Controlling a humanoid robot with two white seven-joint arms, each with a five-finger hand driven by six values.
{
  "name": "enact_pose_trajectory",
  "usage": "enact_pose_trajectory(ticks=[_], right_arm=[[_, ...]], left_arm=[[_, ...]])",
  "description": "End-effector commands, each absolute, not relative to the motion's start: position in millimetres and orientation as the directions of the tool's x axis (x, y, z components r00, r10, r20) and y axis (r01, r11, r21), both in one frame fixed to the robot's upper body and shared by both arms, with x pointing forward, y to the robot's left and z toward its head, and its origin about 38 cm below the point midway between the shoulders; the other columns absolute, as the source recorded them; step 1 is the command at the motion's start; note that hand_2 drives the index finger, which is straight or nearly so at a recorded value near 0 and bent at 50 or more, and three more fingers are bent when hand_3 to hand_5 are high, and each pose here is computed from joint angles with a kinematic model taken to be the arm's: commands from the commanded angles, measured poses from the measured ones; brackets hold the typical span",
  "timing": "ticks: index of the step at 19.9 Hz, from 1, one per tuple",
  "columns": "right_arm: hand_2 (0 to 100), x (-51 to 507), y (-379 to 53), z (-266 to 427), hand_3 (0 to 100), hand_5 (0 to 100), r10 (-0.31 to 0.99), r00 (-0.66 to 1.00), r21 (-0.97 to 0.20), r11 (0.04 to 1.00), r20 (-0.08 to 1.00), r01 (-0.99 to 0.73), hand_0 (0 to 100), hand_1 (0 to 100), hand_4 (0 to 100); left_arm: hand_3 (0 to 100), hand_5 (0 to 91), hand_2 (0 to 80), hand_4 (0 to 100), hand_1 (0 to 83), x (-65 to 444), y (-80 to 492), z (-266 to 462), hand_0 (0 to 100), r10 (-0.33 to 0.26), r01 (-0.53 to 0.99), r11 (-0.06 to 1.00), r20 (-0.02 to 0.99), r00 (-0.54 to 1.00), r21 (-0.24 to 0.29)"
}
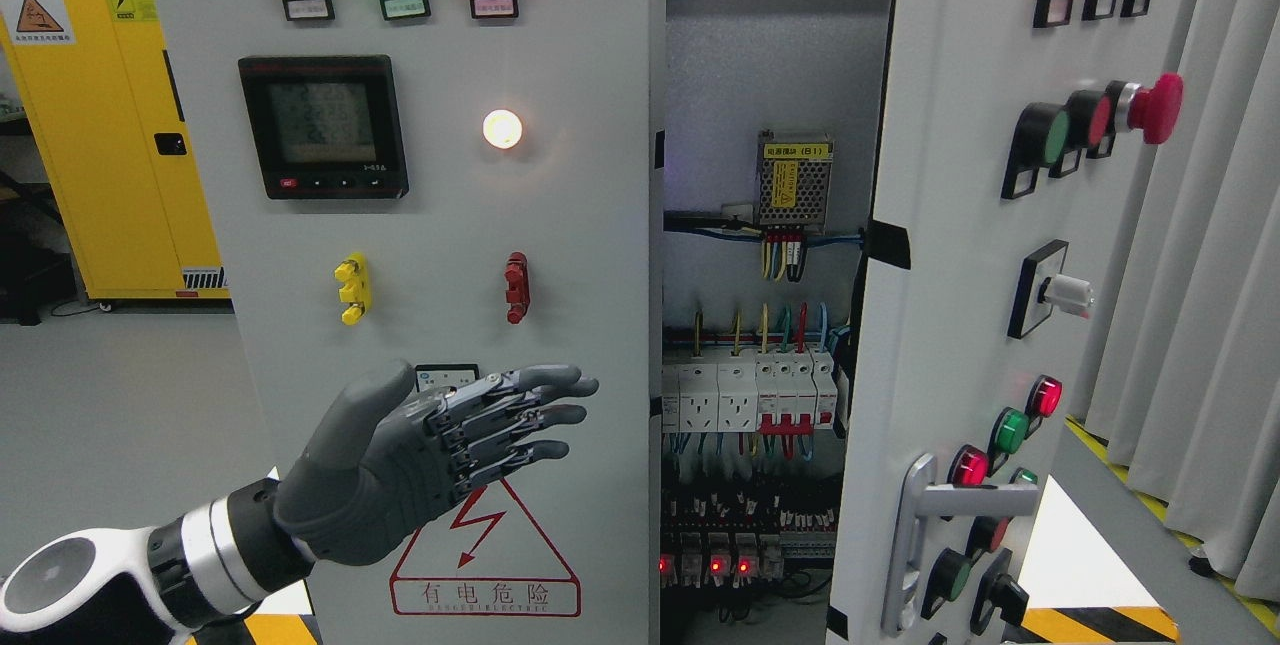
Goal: Open door with both hands
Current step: 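Reach the left hand into the gap behind the push-button door edge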
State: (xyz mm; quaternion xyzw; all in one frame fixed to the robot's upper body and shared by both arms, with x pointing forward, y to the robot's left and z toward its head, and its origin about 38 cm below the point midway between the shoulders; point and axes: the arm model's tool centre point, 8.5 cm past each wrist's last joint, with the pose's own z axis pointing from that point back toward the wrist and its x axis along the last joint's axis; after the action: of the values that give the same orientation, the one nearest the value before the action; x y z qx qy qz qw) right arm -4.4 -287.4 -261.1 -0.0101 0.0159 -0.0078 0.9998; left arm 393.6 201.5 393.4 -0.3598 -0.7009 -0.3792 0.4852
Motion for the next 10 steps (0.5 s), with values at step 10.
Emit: enact_pose_trajectory(ticks=[10], right_arm=[[0, -4.5, -287.3, -261.1, 0, 0, -0.015, 0.999, -0.02, 1.0, -0.032, 0.014, 22, 3, 0]], left_arm=[[1, 0.0, 0.0, 0, 0.0, 416.1, 68.6, 429.9, 0, 0.277, 0.98, 0.19, 0.956, -0.103, 0.05]])
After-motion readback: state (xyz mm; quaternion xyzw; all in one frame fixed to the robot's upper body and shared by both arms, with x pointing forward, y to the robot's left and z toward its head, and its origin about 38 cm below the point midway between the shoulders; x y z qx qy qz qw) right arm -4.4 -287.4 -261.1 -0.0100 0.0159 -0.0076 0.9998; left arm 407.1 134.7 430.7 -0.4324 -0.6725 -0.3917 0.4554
